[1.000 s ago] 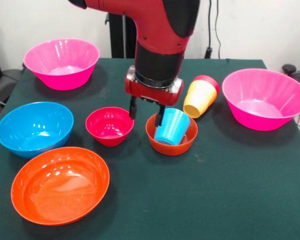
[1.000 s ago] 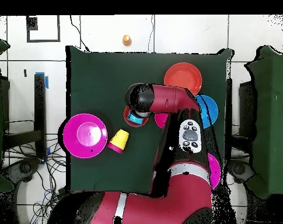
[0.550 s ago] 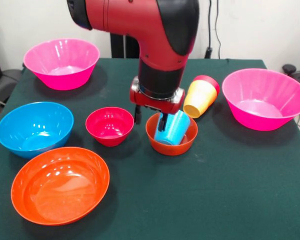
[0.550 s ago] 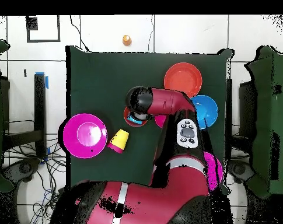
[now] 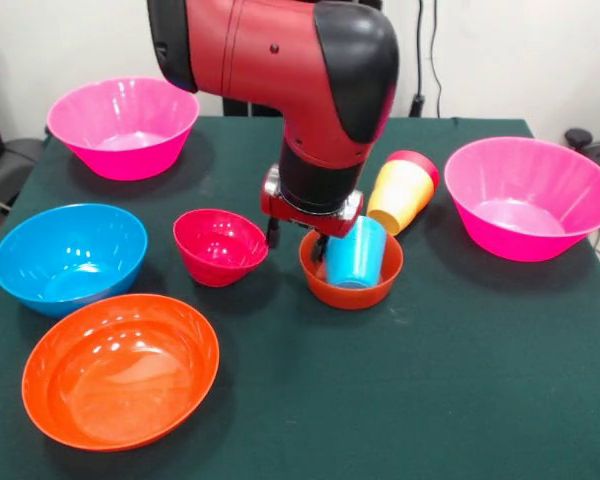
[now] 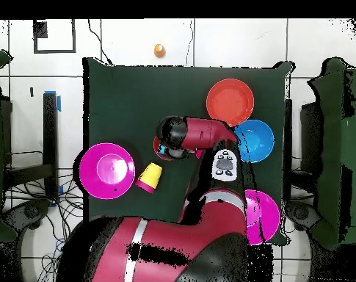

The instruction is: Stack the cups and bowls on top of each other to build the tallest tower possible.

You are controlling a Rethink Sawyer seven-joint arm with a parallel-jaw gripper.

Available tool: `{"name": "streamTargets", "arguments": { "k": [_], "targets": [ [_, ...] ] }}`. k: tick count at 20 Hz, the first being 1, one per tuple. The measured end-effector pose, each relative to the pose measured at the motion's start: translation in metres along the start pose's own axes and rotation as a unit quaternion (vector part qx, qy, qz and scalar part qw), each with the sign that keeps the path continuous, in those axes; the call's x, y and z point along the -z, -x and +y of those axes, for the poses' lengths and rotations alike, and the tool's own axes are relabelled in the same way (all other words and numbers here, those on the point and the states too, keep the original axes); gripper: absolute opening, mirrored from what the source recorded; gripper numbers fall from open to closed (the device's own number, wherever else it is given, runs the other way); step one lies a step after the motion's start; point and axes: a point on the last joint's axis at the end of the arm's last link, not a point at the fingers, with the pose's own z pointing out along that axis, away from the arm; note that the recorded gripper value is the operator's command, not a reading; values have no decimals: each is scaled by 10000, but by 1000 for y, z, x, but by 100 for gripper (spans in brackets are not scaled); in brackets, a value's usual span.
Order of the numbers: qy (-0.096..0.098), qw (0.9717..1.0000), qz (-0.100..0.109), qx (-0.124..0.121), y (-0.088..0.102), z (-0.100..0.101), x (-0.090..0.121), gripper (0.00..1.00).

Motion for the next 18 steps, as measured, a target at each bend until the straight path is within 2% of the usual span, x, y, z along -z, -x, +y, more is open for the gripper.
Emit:
{"name": "streamTargets", "arguments": {
  "k": [3,4,10,13,18],
  "targets": [
    [-221,9995,240,55,-12,-1,-5,100],
    [-410,9982,433,88,-21,-3,-5,100],
    [-873,9933,738,147,-35,-12,5,100],
    [-1071,9914,727,185,-34,-17,11,100],
    [-1447,9880,437,312,-21,-33,26,100]
  ]
}}
